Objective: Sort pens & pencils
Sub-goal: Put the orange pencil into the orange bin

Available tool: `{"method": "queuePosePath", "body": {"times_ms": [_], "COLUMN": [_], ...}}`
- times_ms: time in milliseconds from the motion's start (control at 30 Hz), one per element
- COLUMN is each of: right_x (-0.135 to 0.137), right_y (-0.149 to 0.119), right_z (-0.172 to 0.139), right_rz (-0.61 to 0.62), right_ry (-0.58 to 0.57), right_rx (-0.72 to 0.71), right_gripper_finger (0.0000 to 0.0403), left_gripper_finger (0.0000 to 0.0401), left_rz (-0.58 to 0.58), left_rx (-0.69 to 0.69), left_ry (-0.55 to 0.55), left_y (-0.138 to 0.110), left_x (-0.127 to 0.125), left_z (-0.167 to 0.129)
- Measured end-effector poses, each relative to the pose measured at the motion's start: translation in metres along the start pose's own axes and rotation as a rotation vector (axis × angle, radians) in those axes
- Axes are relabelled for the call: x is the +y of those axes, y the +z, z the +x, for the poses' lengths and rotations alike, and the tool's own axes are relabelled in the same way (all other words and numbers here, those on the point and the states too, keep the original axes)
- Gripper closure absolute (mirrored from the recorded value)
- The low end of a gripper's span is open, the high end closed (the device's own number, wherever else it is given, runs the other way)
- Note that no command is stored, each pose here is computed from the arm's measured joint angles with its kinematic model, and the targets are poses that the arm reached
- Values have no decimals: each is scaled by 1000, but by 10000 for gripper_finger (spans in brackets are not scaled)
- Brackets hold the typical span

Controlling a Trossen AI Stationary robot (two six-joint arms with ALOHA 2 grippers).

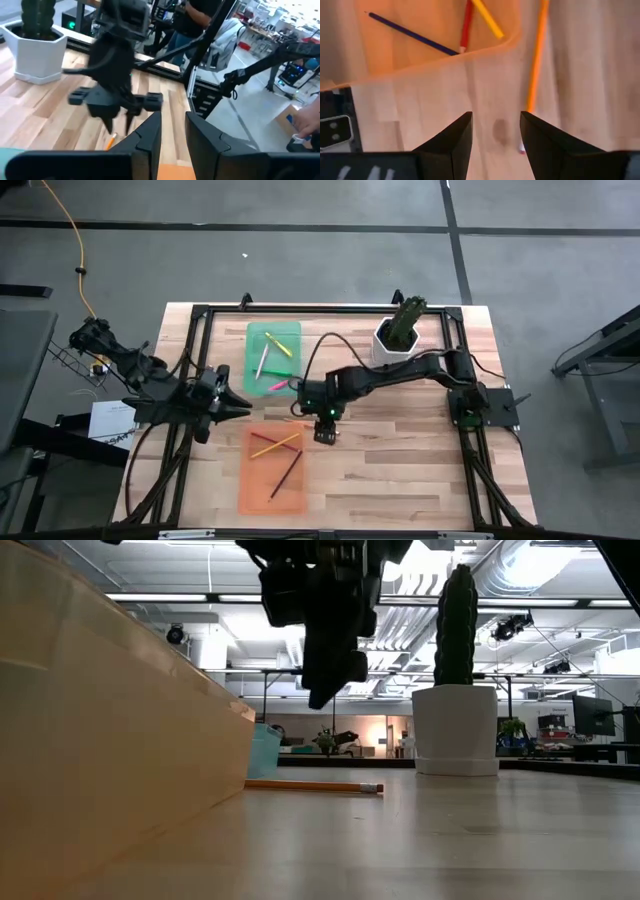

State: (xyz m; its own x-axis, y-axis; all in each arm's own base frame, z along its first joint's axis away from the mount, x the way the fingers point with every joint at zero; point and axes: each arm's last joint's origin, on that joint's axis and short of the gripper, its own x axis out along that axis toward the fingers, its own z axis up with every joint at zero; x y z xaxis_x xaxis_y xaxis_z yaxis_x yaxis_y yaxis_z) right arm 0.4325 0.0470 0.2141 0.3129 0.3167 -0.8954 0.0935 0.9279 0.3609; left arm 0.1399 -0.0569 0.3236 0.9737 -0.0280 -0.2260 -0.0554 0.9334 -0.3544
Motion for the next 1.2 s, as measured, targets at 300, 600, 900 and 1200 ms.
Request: {"method": "queuePosePath", "body": {"times_ms": [300,600,900,1200], "right_x": [28,30,15,3], "right_y": [-14,-19,-19,-19], "right_z": [16,17,22,50], "right_rz": [60,141,260,316], "right_ry": [-116,-185,-259,-286], "right_rx": [-22,-20,-4,40], "right_gripper_finger": [263,274,274,274], "left_gripper_finger": [327,327,327,327], "left_rz": [47,88,118,122], "left_rx": [95,179,248,283], "left_ry": [45,77,100,80], "left_y": [-9,-17,-23,-25], "left_x": [9,15,18,19], "left_z": [-9,-13,-15,-15]}}
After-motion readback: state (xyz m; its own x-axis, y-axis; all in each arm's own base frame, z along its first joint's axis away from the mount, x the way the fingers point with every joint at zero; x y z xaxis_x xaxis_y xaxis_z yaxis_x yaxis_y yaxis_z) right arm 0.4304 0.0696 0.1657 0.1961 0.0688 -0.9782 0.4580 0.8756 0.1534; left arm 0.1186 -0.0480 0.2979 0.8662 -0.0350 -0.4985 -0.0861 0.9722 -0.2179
